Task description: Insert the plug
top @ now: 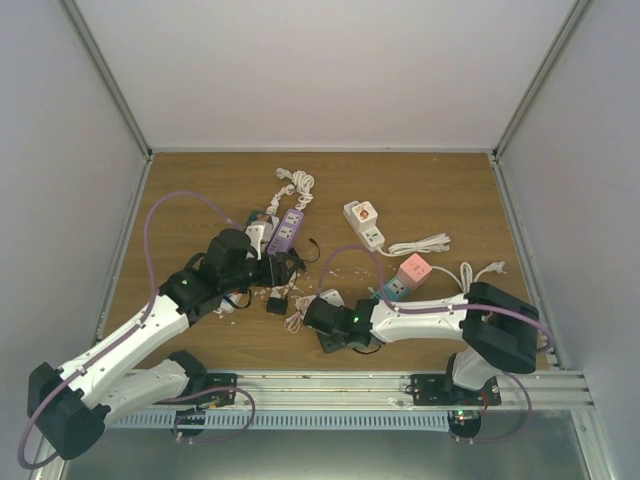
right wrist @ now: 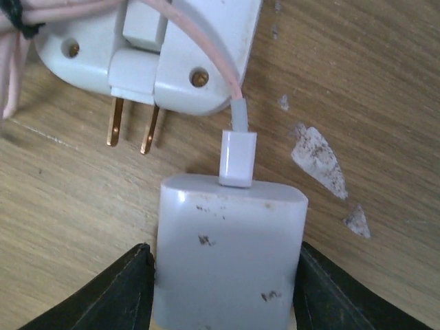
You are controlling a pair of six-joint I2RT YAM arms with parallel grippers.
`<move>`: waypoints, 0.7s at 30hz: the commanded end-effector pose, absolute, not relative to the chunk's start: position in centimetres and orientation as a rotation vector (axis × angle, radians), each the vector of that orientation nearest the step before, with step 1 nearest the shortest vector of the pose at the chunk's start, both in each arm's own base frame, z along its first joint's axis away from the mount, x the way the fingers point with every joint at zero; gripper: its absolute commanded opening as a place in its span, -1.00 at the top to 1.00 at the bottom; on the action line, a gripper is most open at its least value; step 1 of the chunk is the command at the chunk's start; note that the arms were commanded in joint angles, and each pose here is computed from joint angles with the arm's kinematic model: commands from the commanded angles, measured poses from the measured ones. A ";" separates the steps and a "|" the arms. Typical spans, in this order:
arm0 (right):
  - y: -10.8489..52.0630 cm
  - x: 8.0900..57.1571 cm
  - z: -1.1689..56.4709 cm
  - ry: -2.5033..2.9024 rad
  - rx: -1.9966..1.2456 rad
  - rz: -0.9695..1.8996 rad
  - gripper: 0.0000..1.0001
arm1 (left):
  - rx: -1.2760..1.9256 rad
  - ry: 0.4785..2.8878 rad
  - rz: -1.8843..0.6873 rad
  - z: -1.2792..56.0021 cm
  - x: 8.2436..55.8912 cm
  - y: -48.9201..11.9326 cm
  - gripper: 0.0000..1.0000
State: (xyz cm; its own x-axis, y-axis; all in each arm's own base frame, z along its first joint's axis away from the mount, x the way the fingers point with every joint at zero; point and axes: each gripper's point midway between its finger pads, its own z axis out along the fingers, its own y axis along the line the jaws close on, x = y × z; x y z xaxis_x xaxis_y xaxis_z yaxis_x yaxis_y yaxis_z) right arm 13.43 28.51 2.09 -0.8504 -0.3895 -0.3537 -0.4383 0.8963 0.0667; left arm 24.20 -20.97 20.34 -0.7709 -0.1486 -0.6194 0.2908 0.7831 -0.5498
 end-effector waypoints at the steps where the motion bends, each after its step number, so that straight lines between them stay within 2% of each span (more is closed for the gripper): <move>1: 29.1 15.0 2.1 2.656 -0.575 0.208 0.00 | 0.110 2.264 -0.868 20.9 24.4 -20.8 -0.44; 6: 28.6 16.2 3.9 2.571 -0.559 0.204 0.23 | 0.138 2.259 -0.893 21.2 24.0 -21.1 -0.50; 10: 28.5 17.0 7.5 2.442 -0.586 0.274 0.25 | 0.231 2.221 -0.985 22.6 22.9 -22.0 -0.65; 14: 29.4 17.4 12.2 2.265 -0.645 0.429 0.24 | 0.488 2.093 -1.208 26.2 19.8 -24.4 -0.82; 17: 29.6 17.5 15.6 2.141 -0.681 0.521 0.24 | 0.571 2.040 -1.327 28.1 18.1 -25.2 -0.79; 21: 29.6 18.0 19.3 2.022 -0.692 0.555 0.24 | 0.593 2.018 -1.448 29.4 17.0 -25.9 -0.56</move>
